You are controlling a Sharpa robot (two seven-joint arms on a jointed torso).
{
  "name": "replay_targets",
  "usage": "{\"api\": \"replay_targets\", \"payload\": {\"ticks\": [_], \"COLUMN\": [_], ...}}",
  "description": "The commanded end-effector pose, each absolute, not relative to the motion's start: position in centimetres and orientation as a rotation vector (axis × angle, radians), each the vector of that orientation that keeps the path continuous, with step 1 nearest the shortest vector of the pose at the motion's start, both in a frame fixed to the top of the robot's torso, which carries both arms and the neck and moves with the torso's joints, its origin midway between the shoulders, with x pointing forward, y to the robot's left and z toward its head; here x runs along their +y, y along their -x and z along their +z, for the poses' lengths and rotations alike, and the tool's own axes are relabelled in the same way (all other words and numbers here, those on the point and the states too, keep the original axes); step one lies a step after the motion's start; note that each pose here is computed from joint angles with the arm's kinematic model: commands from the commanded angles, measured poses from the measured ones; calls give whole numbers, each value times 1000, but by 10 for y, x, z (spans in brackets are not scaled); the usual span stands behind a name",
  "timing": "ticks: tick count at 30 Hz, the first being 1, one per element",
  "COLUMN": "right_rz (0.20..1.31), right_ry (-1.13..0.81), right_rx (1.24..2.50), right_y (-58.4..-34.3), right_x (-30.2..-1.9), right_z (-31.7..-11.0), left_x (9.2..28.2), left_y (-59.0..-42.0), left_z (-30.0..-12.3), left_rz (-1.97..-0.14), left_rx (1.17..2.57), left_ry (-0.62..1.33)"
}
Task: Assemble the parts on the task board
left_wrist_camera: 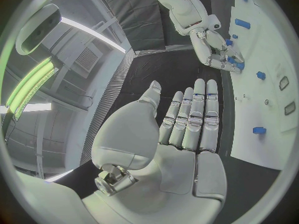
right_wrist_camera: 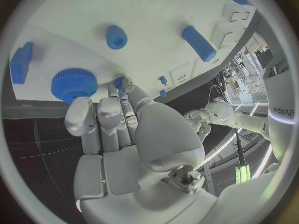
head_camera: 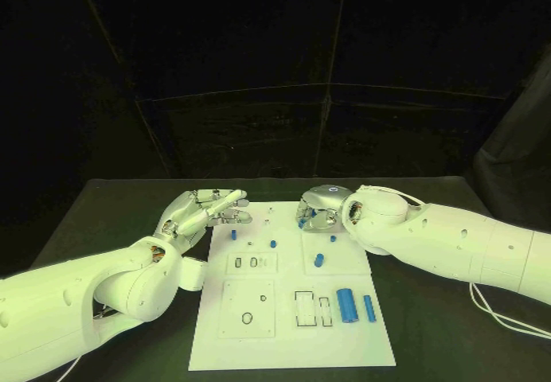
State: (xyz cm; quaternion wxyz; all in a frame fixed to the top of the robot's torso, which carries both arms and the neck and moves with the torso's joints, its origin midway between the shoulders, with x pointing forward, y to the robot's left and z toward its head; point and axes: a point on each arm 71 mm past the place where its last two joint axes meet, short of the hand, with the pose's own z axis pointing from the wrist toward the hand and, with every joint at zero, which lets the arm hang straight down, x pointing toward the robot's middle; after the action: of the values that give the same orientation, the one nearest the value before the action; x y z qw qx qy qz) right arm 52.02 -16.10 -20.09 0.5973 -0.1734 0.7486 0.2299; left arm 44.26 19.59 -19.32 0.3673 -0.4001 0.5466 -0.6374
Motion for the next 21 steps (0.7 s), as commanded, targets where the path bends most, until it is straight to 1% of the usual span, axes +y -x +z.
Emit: {"api": "replay_targets", "payload": {"ticks": [1,5,9,16,21], "right_rz": [552,606,627,614,615], "right_ry": [397,355,313,249,245], "right_rx": [1661,1566,1503,1473,1479], "right_y": [-519,-515,-514,-524,-532], "right_x": [-159,-158,-157,-151,-139], "right_z": [-194,-186,-179,-175,-176], "left_x": [195,196,197,196,195], "left_y": [-442,-442,-442,-442,-443], "left_z": [-192,-192,-192,-192,-192], "left_rz": [-1656,-1655,-1653,-1656,-1660], "left_rx": [1413,1413,1412,1413,1416], "left_ry": [1018,1019,1019,1018,1017]}}
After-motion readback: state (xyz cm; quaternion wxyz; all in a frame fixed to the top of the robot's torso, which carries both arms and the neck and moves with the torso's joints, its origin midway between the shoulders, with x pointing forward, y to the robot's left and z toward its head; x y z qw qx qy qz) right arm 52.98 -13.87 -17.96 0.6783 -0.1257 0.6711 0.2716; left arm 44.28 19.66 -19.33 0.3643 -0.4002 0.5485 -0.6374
